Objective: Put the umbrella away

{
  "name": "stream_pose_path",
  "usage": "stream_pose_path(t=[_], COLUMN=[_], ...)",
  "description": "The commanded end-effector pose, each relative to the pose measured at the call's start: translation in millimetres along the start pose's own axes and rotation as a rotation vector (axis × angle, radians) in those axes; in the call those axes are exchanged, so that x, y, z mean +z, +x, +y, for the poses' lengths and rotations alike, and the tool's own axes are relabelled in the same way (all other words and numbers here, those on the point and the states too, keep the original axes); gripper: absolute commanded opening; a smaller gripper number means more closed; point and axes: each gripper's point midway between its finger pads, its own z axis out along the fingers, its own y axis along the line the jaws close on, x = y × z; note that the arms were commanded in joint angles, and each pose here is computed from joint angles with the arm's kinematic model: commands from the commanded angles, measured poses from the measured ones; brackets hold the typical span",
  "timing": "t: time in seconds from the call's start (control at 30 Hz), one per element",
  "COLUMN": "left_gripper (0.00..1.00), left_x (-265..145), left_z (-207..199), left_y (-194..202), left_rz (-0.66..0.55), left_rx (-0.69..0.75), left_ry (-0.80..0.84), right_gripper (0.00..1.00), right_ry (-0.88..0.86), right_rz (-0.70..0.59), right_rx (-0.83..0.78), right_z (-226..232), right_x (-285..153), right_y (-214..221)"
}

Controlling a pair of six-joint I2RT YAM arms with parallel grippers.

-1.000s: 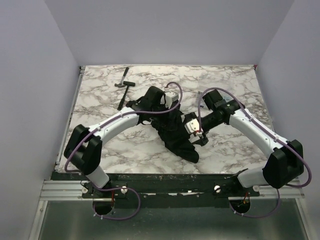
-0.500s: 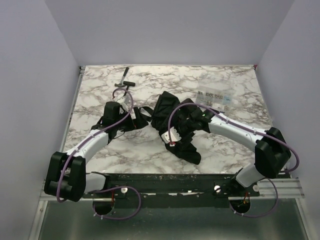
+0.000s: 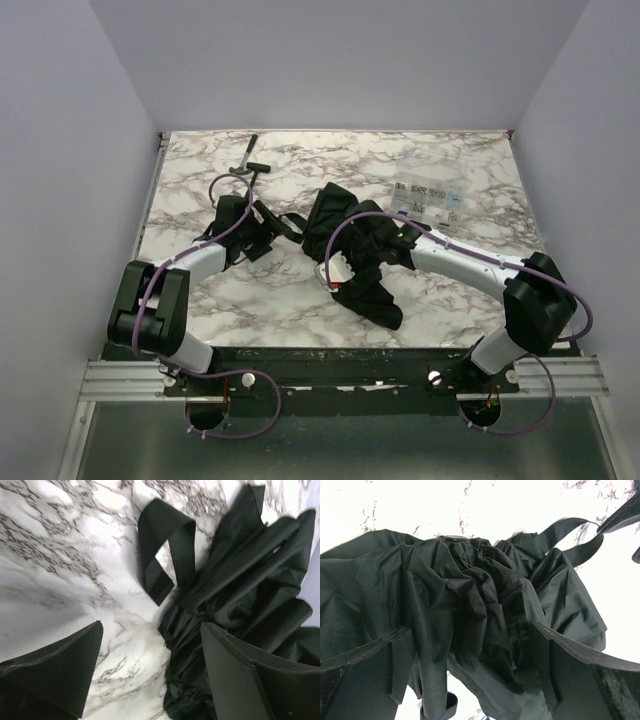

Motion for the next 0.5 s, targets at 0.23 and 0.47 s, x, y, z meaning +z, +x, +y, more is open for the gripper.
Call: stream_pose_path(t=[0.23, 0.47], left_gripper=[0.73, 0.55], left_x=[29.9, 47.9], left_z=[4.8, 5.3], left_y=[-36.6, -38.5], left_rz=[-0.067, 0.015], left_rx=[-0.170, -0.098], left_ry=[-0.170, -0.229], right_gripper=[1.00, 0.95], right_ry=[0.038, -0.051], right_rz=[0.049, 0.021], right_rx=[0.057, 0.150], right_z=[-4.4, 9.7], right_x=[31.0, 47.9], right_y=[23.3, 37.1])
